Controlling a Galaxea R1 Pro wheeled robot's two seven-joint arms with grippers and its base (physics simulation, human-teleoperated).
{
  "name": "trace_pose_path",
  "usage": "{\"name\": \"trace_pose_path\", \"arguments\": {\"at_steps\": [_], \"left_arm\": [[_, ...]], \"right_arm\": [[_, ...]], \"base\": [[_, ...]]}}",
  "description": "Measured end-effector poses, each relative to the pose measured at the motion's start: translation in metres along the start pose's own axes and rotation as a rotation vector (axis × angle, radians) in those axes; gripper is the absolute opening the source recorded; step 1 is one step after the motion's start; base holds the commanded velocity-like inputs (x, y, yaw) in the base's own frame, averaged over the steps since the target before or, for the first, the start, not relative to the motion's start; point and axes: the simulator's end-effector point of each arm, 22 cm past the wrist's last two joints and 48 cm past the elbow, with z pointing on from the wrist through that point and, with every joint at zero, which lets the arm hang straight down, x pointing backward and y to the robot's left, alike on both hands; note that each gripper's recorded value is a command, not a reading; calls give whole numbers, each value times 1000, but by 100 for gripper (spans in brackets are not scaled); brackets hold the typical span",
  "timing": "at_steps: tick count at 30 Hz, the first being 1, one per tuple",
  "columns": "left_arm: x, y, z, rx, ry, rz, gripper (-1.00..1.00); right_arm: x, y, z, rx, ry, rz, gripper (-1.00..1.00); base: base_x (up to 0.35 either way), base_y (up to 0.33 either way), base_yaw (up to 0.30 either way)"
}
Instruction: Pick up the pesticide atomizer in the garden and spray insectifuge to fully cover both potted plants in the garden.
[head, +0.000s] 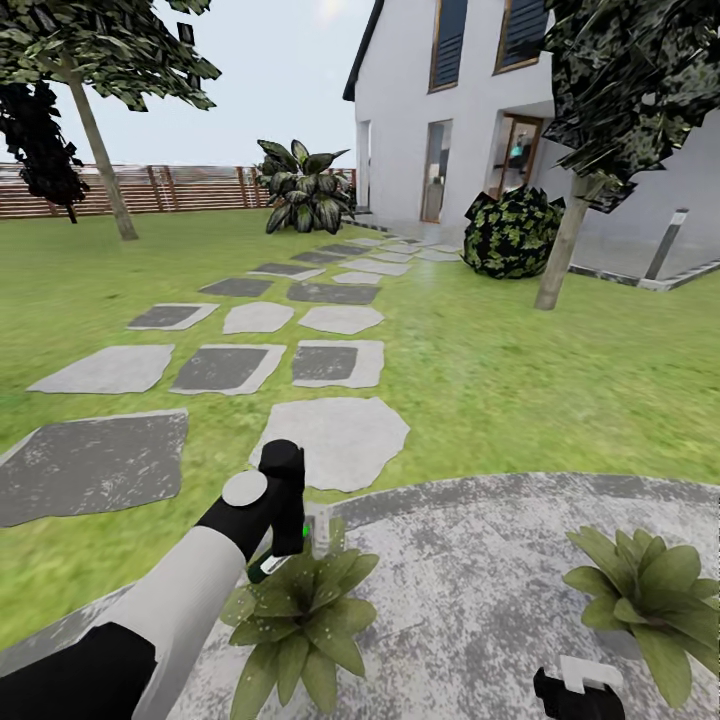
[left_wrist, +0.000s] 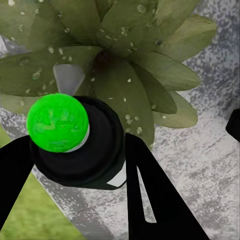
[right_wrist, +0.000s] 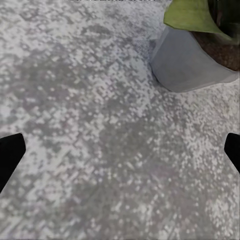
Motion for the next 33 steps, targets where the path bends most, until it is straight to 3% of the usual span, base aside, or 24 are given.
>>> {"name": "trace_pose_path", "arguments": {"at_steps": [8, 16, 22, 25, 29, 33], "left_arm": [[0, -7, 7, 15, 3, -33, -100], [18, -33, 34, 68, 28, -46, -100], [8, -33, 31, 63, 13, -40, -100], [-19, -37, 23, 58, -20, -43, -100], [-17, -38, 24, 50, 1, -28, -100], [-18, -24, 12, 12, 3, -3, -100]], "right_arm": [[0, 0, 0, -1, 1, 0, 100], [-2, 0, -1, -2, -4, 2, 100], [-2, 0, -1, -3, -4, 1, 100], [-2, 1, -1, -4, -4, 1, 100], [-2, 1, -1, -4, -4, 1, 100], [21, 9, -9, -18, 31, -5, 100]], "base": [[25, -96, 41], [0, -2, 153], [0, 0, 9], [0, 0, 0], [0, 0, 0], [0, 0, 0]]}}
